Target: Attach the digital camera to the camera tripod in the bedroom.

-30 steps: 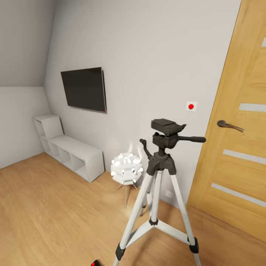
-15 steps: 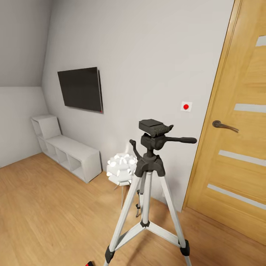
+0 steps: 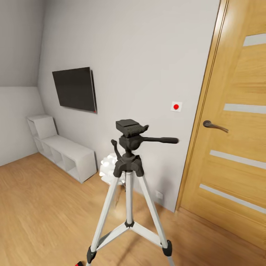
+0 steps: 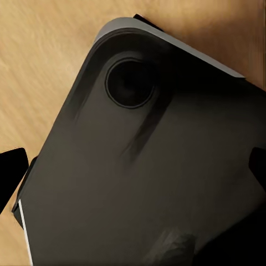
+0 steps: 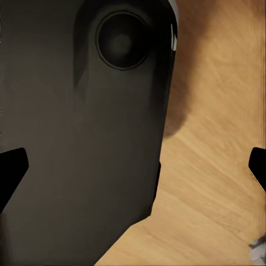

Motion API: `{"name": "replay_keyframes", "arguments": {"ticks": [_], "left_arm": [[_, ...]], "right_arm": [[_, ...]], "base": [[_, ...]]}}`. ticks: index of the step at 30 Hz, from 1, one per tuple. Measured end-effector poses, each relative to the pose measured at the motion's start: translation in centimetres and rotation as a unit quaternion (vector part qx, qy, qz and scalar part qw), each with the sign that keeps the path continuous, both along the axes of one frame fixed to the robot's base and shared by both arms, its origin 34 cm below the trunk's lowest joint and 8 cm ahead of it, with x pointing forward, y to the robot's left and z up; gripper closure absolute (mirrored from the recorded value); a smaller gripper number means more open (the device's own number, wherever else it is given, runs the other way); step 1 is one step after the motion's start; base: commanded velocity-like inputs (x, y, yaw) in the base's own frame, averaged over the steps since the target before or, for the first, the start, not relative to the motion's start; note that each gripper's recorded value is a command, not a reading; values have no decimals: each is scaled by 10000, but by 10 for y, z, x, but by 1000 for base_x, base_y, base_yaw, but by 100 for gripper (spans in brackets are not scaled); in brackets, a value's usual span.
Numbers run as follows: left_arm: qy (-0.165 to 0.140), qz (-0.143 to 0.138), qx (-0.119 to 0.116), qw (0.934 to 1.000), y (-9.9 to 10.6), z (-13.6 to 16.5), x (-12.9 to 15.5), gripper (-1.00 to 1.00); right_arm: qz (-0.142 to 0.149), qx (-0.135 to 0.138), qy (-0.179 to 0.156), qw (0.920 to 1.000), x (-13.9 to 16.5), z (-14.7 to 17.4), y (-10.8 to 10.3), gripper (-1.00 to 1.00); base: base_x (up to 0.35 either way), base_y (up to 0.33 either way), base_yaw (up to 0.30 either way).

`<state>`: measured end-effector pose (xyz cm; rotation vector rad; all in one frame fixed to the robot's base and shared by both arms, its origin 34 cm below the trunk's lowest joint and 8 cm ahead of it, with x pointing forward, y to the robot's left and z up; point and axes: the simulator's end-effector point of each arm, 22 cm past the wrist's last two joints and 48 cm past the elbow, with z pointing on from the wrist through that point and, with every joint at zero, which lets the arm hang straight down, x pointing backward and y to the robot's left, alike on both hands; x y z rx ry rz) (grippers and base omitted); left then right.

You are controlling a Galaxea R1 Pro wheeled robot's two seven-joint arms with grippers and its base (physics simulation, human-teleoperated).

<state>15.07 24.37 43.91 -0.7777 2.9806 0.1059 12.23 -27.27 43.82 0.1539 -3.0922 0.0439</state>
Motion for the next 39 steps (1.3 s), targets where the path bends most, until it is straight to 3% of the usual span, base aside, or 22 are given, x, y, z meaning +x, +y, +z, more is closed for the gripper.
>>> {"name": "replay_keyframes", "arguments": {"ticks": [10, 26, 39], "left_arm": [[1, 19, 2, 10000, 0, 0, 0, -100], [6, 79, 12, 10000, 2, 0, -1, -100], [7, 102, 21, 9999, 3, 0, -1, -100]], "right_arm": [[2, -4, 1, 10000, 0, 0, 0, -100], [6, -8, -17, 10000, 1, 0, -1, -100], [11, -7, -31, 10000, 1, 0, -1, -100]], "base": [[-5, -278, 57], [-141, -261, 253], [-149, -126, 129]]}}
